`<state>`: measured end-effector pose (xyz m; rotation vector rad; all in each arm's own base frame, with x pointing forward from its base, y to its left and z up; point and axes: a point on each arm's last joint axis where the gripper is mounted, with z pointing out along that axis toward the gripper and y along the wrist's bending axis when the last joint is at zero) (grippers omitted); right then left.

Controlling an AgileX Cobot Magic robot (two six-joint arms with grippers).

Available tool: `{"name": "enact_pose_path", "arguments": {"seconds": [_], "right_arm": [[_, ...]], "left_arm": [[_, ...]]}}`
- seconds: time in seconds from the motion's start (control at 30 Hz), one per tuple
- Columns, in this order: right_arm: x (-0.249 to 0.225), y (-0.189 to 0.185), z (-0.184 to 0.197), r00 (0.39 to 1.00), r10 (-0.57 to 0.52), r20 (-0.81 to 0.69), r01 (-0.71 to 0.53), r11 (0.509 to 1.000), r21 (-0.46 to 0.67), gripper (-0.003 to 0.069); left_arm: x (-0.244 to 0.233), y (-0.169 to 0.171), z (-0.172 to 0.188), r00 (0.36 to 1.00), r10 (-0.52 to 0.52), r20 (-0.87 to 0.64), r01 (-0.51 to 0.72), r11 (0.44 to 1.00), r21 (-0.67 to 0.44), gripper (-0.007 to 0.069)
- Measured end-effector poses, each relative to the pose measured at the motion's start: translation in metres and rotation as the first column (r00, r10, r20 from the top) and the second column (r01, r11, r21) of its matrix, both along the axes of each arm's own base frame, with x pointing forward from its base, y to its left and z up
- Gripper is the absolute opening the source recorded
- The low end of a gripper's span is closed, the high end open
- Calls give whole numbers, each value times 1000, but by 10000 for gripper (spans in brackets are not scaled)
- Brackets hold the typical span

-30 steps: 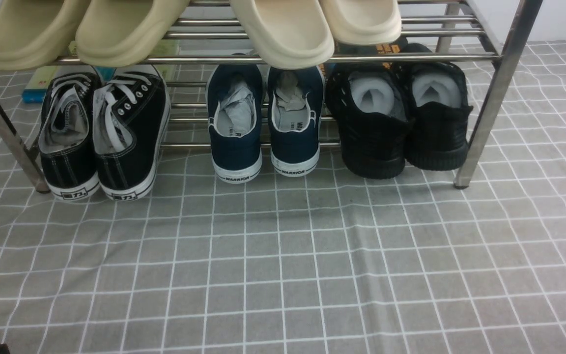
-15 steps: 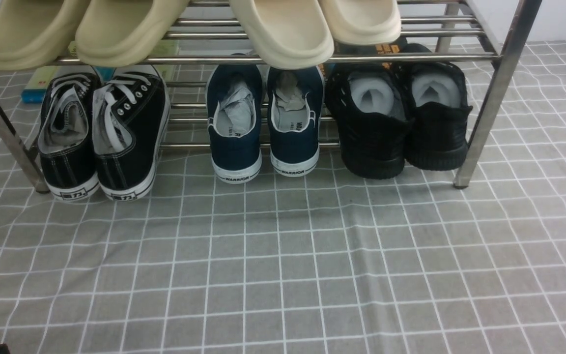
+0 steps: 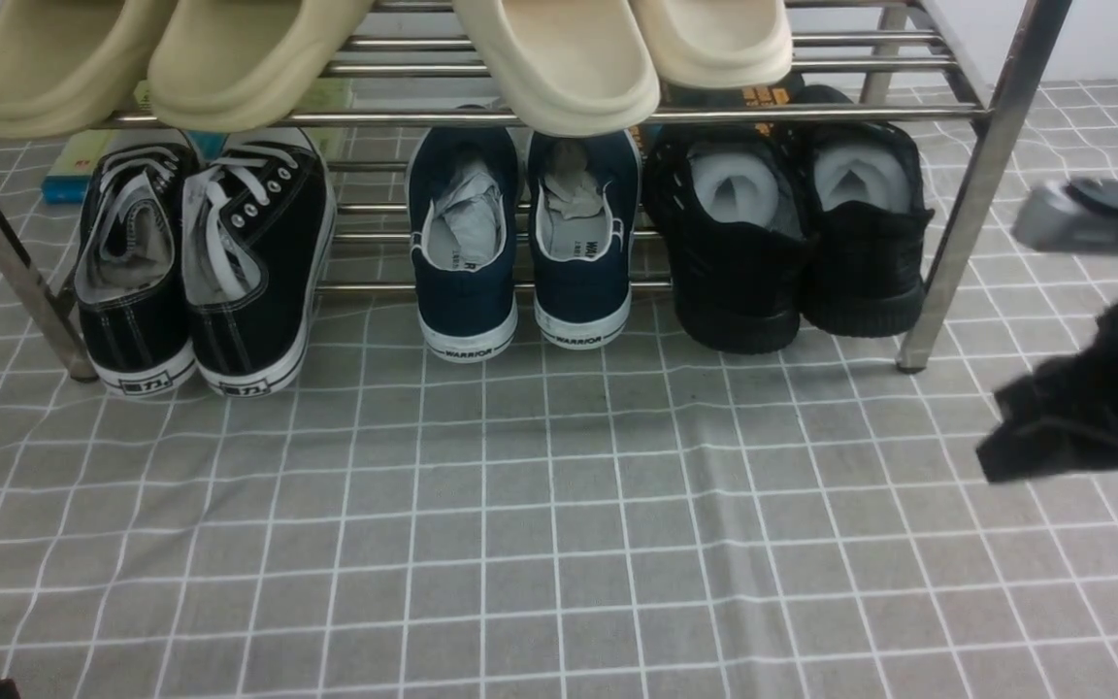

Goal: Take the shoes off the shelf with your hand from the grey coffee tablecloth.

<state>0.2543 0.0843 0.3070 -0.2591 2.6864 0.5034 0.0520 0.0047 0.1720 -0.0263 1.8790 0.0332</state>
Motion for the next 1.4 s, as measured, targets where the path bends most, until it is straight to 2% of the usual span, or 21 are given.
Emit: {"name": "enact_pose_path", "arguments": {"seconds": [0.17,0.27,0.33,0.37,0.5,0.6,0.83,1.0,1.17,1.27,1.3,1.4], "right_arm": [[32,21,24,989,44,143,-37,998,-49,399],[44,44,29,964,134,229,-116,989,-90,503],[47,54,31,947,175,269,-149,982,-113,537],[54,67,30,925,217,313,-180,973,-142,589],[72,88,28,893,256,369,-205,964,-172,638],[85,96,23,889,264,374,-208,961,-183,633],[121,112,-2,889,286,357,-214,950,-227,553],[133,116,-24,897,302,324,-223,940,-260,521],[142,120,-47,904,314,291,-232,931,-282,438],[143,120,-49,901,320,293,-234,927,-293,331],[144,120,-48,899,323,295,-235,925,-298,213],[141,120,-44,898,326,296,-238,925,-295,48]], "left_arm": [[0,0,0,1000,0,0,0,1000,0,240],[0,0,0,1000,0,0,0,1000,0,240],[0,0,0,1000,0,0,0,1000,0,240],[0,0,0,1000,0,0,0,1000,0,240],[0,0,0,1000,0,0,0,1000,0,240],[0,0,0,1000,0,0,0,1000,0,240],[0,0,0,1000,0,0,0,1000,0,240],[0,0,0,1000,0,0,0,1000,0,240],[0,0,0,1000,0,0,0,1000,0,240],[0,0,0,1000,0,0,0,1000,0,240],[0,0,0,1000,0,0,0,1000,0,240],[0,0,0,1000,0,0,0,1000,0,240]]}}
